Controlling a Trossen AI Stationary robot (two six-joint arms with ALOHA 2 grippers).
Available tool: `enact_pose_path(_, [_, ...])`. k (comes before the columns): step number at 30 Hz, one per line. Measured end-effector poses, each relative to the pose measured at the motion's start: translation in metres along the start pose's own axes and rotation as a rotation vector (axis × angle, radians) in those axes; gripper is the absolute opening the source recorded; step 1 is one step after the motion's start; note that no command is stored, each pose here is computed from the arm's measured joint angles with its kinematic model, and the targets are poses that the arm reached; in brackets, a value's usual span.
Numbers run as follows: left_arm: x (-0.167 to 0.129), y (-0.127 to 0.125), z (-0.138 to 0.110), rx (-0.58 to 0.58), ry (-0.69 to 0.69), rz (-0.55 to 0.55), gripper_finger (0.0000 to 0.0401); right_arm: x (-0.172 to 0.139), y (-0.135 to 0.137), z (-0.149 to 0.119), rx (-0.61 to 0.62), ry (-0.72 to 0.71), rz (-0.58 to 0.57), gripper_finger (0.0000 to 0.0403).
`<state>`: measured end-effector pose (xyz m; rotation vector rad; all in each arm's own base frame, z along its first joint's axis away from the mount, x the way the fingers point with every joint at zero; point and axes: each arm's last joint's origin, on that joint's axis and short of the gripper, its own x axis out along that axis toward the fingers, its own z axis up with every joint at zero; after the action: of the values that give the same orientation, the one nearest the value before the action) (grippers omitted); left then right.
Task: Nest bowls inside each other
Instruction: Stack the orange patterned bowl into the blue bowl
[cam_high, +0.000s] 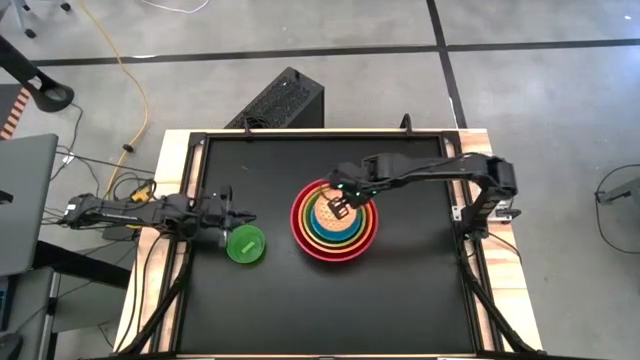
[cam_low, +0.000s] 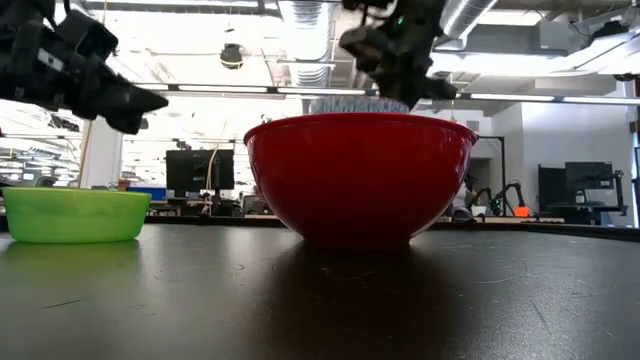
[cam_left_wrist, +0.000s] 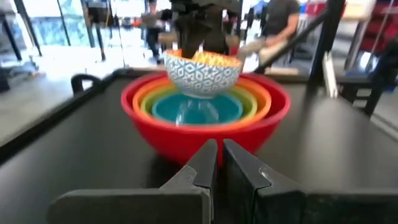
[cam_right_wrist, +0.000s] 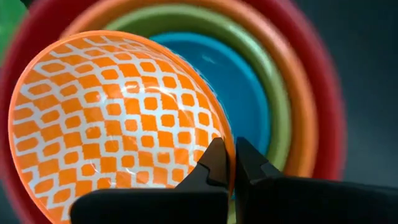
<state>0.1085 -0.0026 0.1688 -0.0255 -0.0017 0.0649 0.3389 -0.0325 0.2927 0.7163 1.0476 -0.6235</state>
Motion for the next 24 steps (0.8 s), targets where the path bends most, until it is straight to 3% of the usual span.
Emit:
enact_pose_path(5, [-0.001, 0.0, -0.013, 0.015, 0.133, 0.001, 0.0013, 0.025, 0.004, 0.001, -0.004, 0.048, -0.035, 0.0003])
enact_pose_path(24, [0.0, 0.0, -0.014, 0.015, 0.147, -0.012, 0.0013, 0.037, -0.001, 0.009, -0.001, 0.067, -0.041, 0.0003])
